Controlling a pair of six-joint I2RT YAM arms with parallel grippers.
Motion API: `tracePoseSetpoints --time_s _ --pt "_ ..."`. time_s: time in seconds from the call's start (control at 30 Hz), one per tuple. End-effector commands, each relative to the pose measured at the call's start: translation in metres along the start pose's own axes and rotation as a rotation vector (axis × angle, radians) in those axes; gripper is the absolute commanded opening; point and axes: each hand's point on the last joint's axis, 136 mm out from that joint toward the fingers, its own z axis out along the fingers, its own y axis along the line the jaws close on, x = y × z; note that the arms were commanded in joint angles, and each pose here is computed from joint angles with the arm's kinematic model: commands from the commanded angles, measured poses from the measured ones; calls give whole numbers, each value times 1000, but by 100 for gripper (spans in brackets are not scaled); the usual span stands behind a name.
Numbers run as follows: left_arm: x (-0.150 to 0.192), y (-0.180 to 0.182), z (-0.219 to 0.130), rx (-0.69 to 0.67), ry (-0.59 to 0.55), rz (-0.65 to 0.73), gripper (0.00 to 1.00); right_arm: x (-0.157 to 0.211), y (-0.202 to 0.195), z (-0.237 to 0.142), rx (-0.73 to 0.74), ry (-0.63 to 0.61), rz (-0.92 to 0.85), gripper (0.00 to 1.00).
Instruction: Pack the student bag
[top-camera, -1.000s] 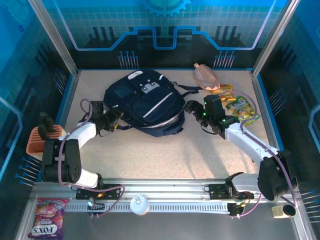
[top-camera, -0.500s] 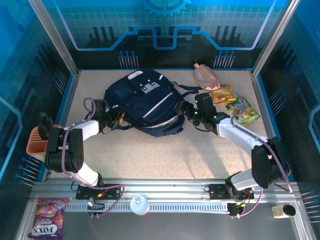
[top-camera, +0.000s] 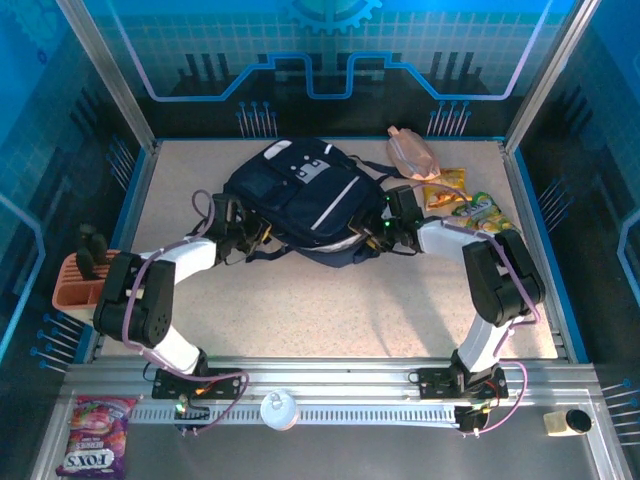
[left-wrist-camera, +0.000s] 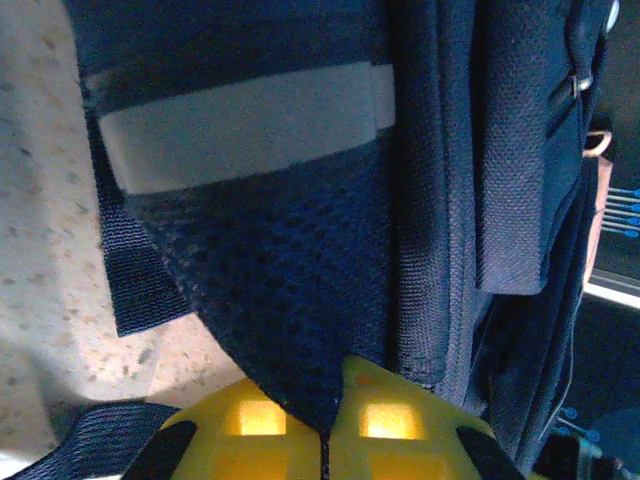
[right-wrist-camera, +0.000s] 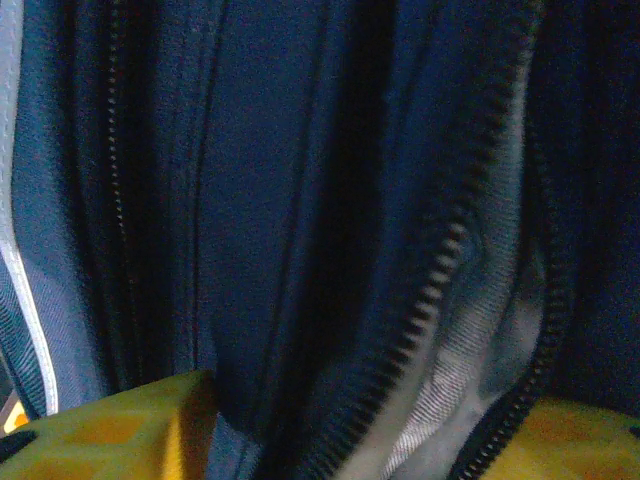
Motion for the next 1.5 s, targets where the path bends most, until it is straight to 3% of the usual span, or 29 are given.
tracePoseSetpoints --time_s 0.0,0.3,0.53,0.77,0.97,1.3,1.47 --pt "26 -37 2 99 88 29 0 -21 10 -3 2 -8 -129 60" --pt "33 -41 8 106 132 23 0 -43 12 -64 175 -115 -329 76" --pt "39 -52 11 124 148 26 0 -1 33 -99 320 -174 -524 77" --pt "43 -62 12 138 152 31 0 74 94 -64 215 -121 -714 65" --pt "46 -67 11 150 172 36 0 117 121 -16 130 -39 -765 51" --pt "51 -68 6 157 191 44 0 104 126 33 213 -84 -762 31" --pt "52 -69 4 161 200 48 0 89 115 42 288 -123 -720 28"
